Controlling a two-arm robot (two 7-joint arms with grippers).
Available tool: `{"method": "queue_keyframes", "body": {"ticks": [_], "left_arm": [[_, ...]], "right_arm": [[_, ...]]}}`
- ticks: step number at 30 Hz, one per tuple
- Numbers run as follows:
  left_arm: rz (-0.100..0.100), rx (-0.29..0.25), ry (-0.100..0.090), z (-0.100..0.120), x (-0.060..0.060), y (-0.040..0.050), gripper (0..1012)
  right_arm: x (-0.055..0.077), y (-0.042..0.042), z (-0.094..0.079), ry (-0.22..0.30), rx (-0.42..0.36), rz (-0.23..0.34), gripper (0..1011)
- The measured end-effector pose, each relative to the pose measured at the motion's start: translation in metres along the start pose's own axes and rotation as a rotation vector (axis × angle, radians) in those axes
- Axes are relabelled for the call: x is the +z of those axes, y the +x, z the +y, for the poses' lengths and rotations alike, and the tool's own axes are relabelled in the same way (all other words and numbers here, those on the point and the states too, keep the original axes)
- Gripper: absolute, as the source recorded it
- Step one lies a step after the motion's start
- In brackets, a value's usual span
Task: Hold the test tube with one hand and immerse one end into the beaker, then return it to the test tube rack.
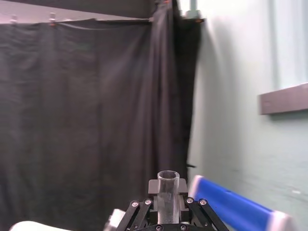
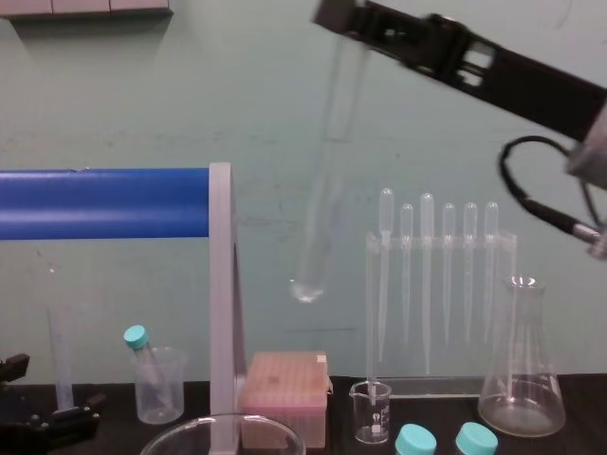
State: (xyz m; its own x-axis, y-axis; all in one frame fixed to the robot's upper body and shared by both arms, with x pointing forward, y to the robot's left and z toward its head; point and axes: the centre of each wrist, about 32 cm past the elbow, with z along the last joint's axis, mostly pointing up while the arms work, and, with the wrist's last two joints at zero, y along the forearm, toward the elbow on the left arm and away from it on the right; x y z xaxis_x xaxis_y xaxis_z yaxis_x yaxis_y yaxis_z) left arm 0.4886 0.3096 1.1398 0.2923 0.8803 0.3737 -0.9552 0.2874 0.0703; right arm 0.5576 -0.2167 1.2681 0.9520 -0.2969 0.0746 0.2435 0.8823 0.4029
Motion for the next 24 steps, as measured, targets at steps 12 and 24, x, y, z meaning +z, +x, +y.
{"method": "queue_keyframes", "body": {"ticks": [12,24], "left_arm": [[0.000,0.000,0.000,0.000,0.000,0.0000,1000],[0.000,0.000,0.000,0.000,0.000,0.0000,1000]], "right_arm": [[-0.021,-0.0144,0.031,-0.081,0.143,0.084,229],[-0.036,-0.0225,0.029,-0.179,0.111,0.071,228]]}}
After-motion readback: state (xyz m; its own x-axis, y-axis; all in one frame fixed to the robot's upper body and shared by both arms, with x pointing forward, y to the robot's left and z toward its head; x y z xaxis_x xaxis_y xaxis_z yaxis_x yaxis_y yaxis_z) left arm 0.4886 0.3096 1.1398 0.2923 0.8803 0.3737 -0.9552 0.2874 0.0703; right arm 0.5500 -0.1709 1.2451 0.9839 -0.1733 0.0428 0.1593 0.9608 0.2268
